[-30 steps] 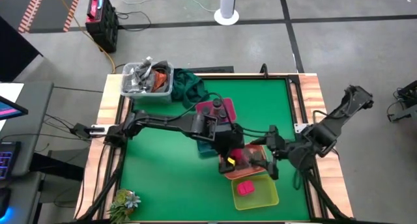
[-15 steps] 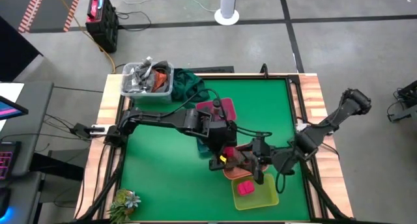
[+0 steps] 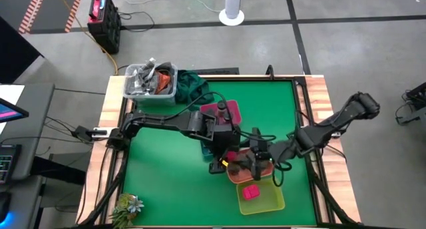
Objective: Sort spices by type
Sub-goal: Put the red seasoning can into the yellow bin
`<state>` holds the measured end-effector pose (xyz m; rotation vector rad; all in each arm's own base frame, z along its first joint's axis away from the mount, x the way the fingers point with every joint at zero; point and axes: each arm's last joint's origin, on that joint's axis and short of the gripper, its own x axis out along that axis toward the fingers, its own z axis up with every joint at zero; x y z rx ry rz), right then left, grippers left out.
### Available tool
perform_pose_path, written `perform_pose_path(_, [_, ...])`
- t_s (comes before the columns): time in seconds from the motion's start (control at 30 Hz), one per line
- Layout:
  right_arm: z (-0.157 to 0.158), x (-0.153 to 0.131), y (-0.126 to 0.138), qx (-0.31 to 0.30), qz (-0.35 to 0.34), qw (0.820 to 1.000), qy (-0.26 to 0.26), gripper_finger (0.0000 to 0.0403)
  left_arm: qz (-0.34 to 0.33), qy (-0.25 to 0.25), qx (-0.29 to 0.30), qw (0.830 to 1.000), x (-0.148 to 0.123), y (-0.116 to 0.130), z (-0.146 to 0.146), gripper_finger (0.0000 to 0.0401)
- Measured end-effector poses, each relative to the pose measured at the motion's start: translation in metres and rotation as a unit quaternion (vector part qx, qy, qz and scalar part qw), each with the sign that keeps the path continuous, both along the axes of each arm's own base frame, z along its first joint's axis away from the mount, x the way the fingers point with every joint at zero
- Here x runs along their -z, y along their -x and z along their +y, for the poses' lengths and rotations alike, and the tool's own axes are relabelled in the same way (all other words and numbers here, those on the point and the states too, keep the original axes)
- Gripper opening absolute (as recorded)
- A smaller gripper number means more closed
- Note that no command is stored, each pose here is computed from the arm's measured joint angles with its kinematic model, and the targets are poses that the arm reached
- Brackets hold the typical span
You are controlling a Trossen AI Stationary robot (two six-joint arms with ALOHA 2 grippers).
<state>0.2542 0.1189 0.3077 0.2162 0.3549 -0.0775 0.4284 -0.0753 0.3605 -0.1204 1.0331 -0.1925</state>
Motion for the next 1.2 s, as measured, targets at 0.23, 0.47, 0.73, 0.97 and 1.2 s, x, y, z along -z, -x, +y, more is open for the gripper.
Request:
perform_pose_path(0.23, [-0.001, 0.006, -0.014, -0.018, -0.004, 1.0, -0.001, 0.0326, -0.006, -0.016, 0.019, 1.0, 0.0, 0.0, 0.0, 0.0217])
perform_pose_path(0.47, [0.001, 0.013, -0.02, -0.017, 0.003, 1.0, 0.002, 0.0293, -0.009, -0.024, 0.032, 0.999, 0.0, 0.0, 0.0, 0.0217])
perform_pose_path(0.73, [-0.002, 0.014, -0.021, -0.011, 0.006, 1.0, 0.006, 0.0235, -0.007, -0.027, 0.035, 0.999, 0.0, 0.0, 0.0, 0.0217])
perform_pose_path(0.97, [-0.001, 0.014, -0.016, -0.018, 0.019, 1.0, 0.015, 0.0235, -0.011, -0.038, 0.015, 0.999, 0.0, -0.001, 0.002, 0.022])
perform_pose_path(1.2, [-0.004, 0.005, -0.005, -0.014, 0.017, 1.0, 0.014, 0.0236, -0.021, -0.034, -0.014, 0.999, -0.008, 0.002, 0.015, 0.0252])
